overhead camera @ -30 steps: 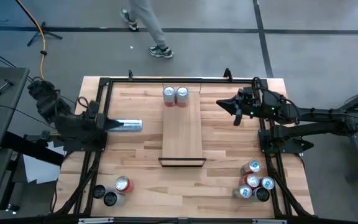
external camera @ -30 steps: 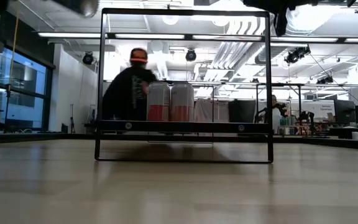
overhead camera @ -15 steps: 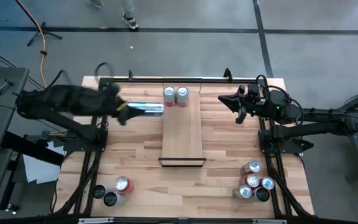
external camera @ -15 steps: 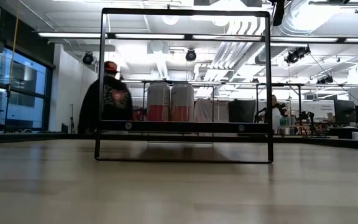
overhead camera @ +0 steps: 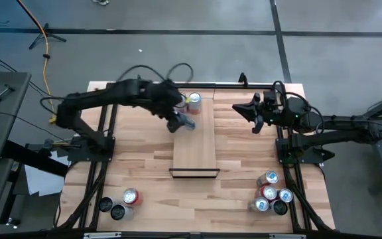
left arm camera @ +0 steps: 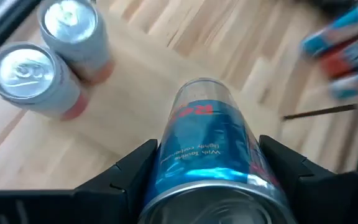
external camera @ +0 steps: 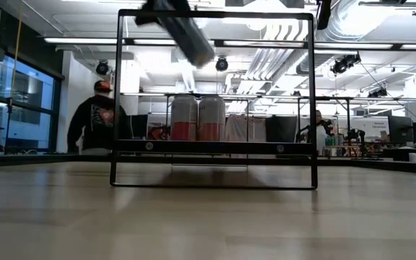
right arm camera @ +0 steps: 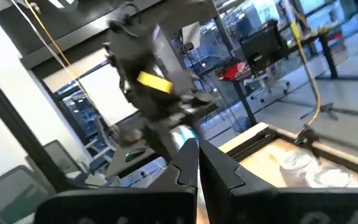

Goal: Place canned beverage on shelf
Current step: Put the blue soda can on the shelf

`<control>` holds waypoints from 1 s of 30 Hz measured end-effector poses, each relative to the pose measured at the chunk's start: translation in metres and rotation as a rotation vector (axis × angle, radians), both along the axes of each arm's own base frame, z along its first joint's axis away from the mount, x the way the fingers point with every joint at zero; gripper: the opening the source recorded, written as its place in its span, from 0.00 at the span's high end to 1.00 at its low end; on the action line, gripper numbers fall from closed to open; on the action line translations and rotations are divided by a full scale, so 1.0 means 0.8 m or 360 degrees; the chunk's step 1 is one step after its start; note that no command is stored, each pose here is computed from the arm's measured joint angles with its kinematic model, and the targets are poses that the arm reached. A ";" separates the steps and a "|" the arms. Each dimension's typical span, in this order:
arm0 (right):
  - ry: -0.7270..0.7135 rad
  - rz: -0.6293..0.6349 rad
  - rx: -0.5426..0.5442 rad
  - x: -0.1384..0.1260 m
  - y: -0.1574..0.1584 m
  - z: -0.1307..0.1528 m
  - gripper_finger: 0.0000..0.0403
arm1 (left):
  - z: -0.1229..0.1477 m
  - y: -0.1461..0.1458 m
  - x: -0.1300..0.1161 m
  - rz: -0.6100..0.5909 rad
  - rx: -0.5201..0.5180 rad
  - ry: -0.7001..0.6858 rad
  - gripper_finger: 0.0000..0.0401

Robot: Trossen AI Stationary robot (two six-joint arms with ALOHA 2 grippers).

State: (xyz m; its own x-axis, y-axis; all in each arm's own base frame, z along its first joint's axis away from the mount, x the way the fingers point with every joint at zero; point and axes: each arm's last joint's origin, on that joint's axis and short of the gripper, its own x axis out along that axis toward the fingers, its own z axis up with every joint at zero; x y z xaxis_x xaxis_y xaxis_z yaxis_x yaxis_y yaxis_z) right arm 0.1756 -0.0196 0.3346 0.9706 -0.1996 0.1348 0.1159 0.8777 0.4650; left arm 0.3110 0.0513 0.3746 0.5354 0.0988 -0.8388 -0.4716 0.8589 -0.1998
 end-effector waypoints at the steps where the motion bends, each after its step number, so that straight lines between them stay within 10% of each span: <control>1: 0.0011 0.0009 0.0013 0.000 0.001 -0.001 1.00 | -0.009 0.003 0.009 -0.0006 0.0003 0.0036 0.52; 13: 0.0166 0.0045 0.0046 0.008 0.011 -0.015 1.00 | -0.089 0.017 0.063 -0.0163 0.0049 0.0371 0.52; 30: 0.0447 0.0033 0.0233 0.068 0.011 -0.066 1.00 | -0.110 0.020 0.072 -0.0275 0.0162 0.0494 0.50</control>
State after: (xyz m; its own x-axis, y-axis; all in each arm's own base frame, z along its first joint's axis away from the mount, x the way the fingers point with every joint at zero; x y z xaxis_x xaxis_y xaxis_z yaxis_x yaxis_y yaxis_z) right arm 0.2297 -0.0112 0.2822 0.9699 -0.1766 -0.1677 0.2403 0.8072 0.5392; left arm 0.3690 0.0676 0.2869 0.2731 0.1203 -0.9544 -0.3424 0.9393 0.0204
